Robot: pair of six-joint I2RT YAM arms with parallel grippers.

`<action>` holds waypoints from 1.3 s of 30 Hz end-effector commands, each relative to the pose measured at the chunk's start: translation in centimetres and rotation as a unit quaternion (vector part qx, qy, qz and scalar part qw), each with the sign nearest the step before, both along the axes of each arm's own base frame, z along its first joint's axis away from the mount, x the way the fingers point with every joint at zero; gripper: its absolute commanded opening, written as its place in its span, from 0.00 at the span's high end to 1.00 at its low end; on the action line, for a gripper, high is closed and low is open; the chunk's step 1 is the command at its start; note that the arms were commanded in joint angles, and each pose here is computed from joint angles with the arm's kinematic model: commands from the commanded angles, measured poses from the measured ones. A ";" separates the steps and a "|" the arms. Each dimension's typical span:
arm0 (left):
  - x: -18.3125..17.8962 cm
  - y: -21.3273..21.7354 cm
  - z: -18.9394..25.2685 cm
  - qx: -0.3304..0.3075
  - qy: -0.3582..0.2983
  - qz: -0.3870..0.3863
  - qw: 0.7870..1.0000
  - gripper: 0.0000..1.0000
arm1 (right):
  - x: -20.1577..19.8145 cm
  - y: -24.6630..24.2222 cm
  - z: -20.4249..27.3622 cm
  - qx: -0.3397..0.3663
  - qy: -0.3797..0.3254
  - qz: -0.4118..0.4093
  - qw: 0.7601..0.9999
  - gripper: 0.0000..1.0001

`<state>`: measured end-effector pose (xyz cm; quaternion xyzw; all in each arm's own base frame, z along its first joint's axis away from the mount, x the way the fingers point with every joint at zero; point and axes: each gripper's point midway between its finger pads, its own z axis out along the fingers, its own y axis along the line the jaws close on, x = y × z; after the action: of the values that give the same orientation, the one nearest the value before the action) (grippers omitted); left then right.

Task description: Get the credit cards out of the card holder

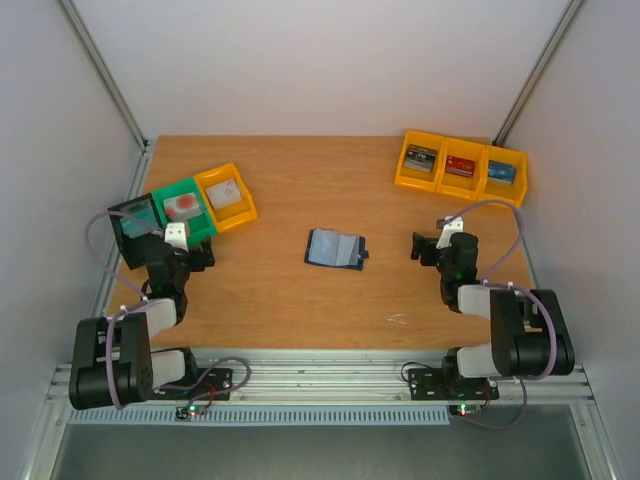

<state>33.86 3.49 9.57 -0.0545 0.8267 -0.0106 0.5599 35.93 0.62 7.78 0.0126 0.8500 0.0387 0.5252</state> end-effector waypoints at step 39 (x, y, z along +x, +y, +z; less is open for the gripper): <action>1.9 1.5 4.9 -0.057 -0.105 0.064 0.991 0.01 | 4.2 0.2 1.9 0.015 -0.076 0.066 0.995 0.02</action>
<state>35.59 6.37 12.66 -0.1222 0.7861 0.0341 0.6049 39.60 1.03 8.56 -0.0375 0.8175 0.0868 0.5681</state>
